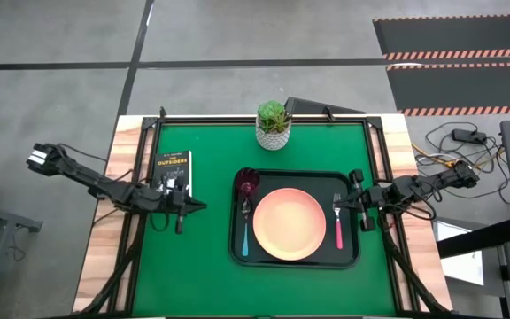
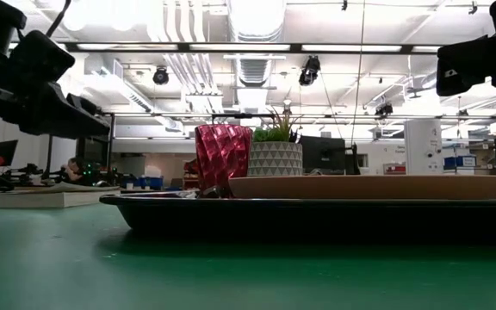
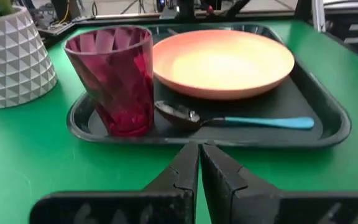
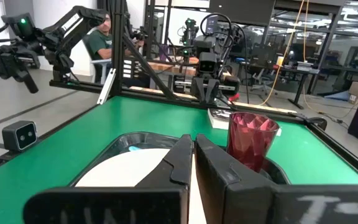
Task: Pick and place plate/cup/fork/spoon on tray
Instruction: Return to Home Position
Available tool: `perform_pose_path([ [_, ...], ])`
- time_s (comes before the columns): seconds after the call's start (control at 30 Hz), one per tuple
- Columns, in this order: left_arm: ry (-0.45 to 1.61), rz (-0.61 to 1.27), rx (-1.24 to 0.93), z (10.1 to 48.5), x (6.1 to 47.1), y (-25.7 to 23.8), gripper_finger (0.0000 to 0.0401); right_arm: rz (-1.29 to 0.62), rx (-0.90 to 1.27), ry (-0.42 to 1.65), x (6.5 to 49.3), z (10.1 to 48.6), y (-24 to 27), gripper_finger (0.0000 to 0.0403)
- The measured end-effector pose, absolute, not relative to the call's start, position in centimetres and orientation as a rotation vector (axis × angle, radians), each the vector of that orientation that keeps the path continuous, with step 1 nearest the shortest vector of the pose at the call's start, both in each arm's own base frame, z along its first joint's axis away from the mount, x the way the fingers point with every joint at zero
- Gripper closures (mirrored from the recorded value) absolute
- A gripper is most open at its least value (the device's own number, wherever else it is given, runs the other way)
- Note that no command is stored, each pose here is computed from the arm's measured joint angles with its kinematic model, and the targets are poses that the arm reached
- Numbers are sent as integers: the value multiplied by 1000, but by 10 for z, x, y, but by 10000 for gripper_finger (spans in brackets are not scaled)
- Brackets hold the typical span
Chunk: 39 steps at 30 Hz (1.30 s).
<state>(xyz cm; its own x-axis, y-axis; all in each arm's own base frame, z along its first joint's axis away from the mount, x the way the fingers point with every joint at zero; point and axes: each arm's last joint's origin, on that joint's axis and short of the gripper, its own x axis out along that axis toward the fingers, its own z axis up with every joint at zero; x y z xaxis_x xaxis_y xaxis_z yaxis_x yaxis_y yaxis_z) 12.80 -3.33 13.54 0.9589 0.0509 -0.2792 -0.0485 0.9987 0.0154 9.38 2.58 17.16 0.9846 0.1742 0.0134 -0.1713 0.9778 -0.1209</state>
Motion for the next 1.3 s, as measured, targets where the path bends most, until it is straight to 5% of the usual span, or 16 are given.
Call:
perform_pose_path([
  [1.3, 564, 63, 114, 101, 132, -35, 401, 174, -120, -24, 94, 172, 26, 394],
])
